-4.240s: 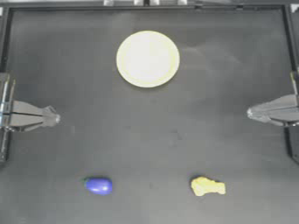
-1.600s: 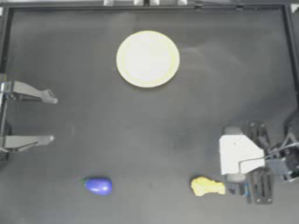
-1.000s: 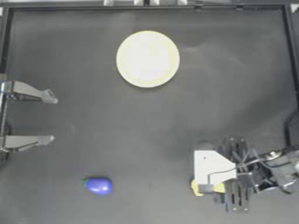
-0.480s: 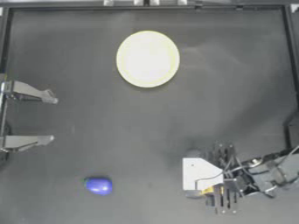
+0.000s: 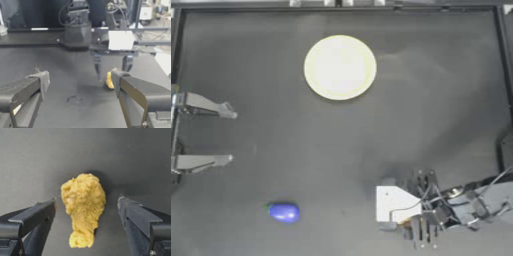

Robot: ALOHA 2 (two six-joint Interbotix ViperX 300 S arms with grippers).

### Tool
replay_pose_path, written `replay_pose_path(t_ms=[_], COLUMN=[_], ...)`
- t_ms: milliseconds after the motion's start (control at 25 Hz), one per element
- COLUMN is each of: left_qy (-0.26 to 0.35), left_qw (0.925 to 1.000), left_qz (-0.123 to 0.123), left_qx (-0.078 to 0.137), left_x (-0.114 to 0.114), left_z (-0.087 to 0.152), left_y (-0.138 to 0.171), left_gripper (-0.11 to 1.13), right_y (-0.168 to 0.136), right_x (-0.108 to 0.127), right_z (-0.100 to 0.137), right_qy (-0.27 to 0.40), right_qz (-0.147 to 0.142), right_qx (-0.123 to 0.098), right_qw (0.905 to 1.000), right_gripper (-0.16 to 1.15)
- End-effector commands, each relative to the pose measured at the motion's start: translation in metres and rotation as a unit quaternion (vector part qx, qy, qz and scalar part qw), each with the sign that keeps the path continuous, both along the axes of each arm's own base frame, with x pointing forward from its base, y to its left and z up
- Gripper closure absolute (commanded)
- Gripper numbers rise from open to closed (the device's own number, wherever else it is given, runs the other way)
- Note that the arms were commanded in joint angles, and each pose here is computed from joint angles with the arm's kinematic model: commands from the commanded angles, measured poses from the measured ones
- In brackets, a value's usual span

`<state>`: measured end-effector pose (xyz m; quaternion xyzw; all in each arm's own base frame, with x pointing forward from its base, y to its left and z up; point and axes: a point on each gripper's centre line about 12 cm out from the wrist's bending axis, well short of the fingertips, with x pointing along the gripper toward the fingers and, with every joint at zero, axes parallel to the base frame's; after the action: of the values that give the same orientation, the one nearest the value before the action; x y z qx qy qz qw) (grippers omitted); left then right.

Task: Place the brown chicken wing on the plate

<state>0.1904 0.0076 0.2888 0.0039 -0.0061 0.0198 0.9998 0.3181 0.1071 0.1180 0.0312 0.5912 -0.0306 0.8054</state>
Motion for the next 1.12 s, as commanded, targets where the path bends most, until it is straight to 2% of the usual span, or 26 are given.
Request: replay_pose_path(t_ms=[40, 200, 280, 360, 480, 560, 840, 960, 1120], left_qy=[-0.001, -0.002, -0.002, -0.002, -0.001, 0.000, 0.001, 0.001, 0.006], left_qw=[1.0000, 1.0000, 1.0000, 1.0000, 1.0000, 1.0000, 1.0000, 1.0000, 1.0000], left_qz=[0.001, 0.001, 0.000, 0.000, 0.000, 0.001, 0.001, 0.001, 0.000], left_qx=[-0.001, -0.002, -0.002, -0.002, -0.002, -0.002, -0.004, -0.004, -0.003], left_x=[0.005, 0.005, 0.005, 0.005, 0.005, 0.005, 0.005, 0.005, 0.006], left_z=[0.005, 0.005, 0.005, 0.005, 0.005, 0.004, 0.004, 0.004, 0.003], left_y=[0.001, 0.001, 0.000, 0.000, 0.000, 0.001, 0.001, 0.001, 0.000], left_gripper=[0.00, 0.00, 0.00, 0.00, 0.00, 0.00, 0.00, 0.00, 0.00], right_y=[0.004, 0.005, 0.005, 0.006, 0.005, 0.004, 0.002, -0.002, -0.019], right_x=[0.008, 0.008, 0.008, 0.010, 0.009, 0.007, 0.009, 0.011, 0.011], right_z=[0.007, 0.004, 0.004, 0.006, 0.005, 0.004, 0.020, 0.043, 0.075], right_qy=[-0.020, -0.018, -0.016, -0.018, -0.011, -0.007, -0.011, -0.043, -0.095], right_qz=[0.003, 0.005, 0.005, 0.005, 0.009, 0.007, 0.011, 0.021, 0.023], right_qx=[0.009, 0.007, 0.006, 0.006, 0.001, -0.001, -0.012, -0.026, -0.046], right_qw=[0.9998, 0.9998, 0.9998, 0.9998, 0.9999, 0.9999, 0.9998, 0.9985, 0.9942], right_gripper=[-0.03, -0.01, 0.06, 0.21, 0.53, 0.64, 0.74, 0.80, 0.82])
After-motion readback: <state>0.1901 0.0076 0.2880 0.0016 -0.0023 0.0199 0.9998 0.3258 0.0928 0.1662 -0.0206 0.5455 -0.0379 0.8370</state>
